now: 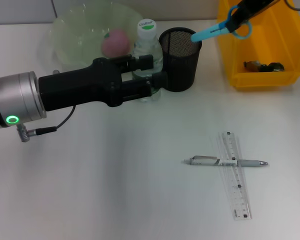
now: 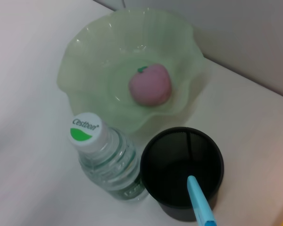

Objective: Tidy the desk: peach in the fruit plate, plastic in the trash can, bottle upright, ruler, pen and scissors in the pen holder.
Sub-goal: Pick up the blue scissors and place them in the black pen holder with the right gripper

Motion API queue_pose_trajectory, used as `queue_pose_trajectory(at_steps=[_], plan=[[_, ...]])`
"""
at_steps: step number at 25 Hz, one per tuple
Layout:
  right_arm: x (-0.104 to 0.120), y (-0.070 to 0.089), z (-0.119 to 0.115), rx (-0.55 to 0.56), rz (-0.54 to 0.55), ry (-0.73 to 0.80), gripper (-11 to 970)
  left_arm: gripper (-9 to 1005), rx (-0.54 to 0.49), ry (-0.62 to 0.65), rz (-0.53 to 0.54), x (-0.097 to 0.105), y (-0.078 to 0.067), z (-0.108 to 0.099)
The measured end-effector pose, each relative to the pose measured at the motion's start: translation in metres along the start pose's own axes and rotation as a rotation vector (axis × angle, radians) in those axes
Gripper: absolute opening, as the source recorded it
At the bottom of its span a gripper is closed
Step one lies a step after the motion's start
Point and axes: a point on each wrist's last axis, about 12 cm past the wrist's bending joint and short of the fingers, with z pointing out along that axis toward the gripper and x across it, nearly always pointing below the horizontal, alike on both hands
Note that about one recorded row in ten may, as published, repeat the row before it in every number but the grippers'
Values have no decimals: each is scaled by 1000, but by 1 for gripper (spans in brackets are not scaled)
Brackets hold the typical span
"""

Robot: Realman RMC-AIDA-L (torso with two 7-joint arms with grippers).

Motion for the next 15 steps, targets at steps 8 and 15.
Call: queue_pose_trajectory(at_steps=[8, 15], plan=[[-5, 8, 14, 1, -21, -23, 118, 659, 5, 4, 1, 0, 0, 2], [-5, 11, 27, 10, -42, 0, 120, 659, 4, 5, -4, 1, 0, 2]])
